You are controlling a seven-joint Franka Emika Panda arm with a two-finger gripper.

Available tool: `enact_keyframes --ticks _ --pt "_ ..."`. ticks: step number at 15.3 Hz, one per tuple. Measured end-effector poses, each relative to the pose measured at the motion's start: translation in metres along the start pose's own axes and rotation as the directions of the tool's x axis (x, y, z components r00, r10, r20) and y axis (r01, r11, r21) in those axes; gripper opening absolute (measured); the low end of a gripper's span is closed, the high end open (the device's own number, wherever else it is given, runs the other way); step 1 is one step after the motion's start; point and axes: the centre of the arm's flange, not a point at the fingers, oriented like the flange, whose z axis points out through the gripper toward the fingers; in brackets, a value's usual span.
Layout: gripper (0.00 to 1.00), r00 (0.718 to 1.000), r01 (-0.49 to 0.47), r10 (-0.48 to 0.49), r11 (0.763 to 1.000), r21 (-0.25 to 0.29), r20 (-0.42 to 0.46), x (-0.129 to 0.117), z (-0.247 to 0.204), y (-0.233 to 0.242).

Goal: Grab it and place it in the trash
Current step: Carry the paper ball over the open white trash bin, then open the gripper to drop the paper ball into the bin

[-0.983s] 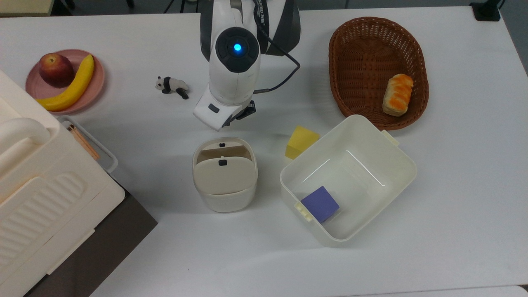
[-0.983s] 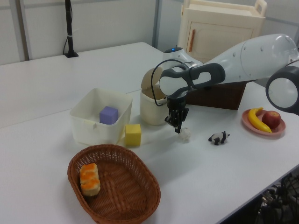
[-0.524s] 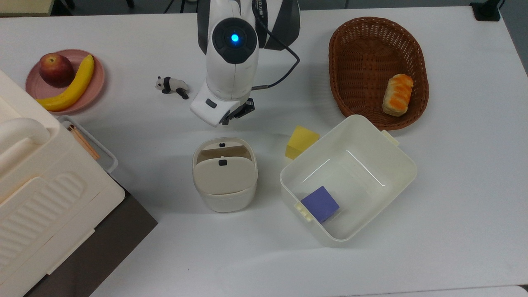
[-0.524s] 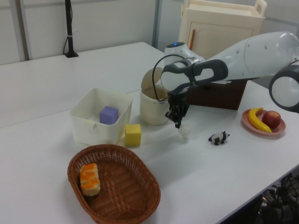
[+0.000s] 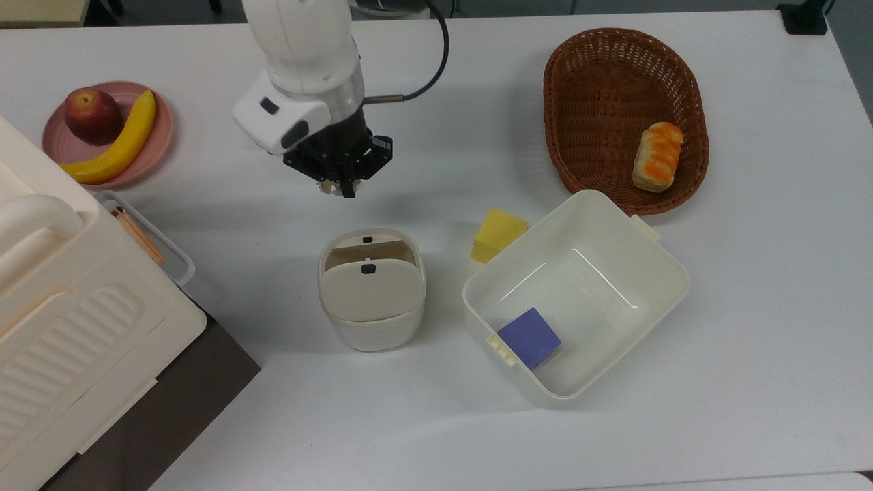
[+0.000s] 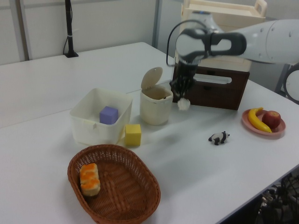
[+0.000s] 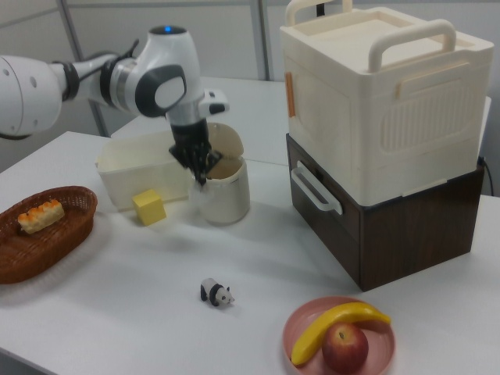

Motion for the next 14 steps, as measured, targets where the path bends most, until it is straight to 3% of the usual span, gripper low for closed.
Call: enact_keyframes --ticks 5,10,12,13,14 --pt "0.01 0.994 -0.016 0.018 1.000 0.017 -0.108 0.017 -0.034 -0.015" --pt "0.02 0.959 -0.064 0.066 0.998 0.018 -0.274 0.039 -0.034 -0.027" --pt "0.18 0.948 -0.088 0.085 0.996 0.004 -0.307 0.045 -0.029 -0.039" --pt "0.34 0.946 -0.105 0.092 0.994 -0.028 -0.312 0.047 -0.022 -0.047" --pt "0.45 0.945 -0.113 0.093 0.992 -0.047 -0.313 0.048 -0.018 -0.051"
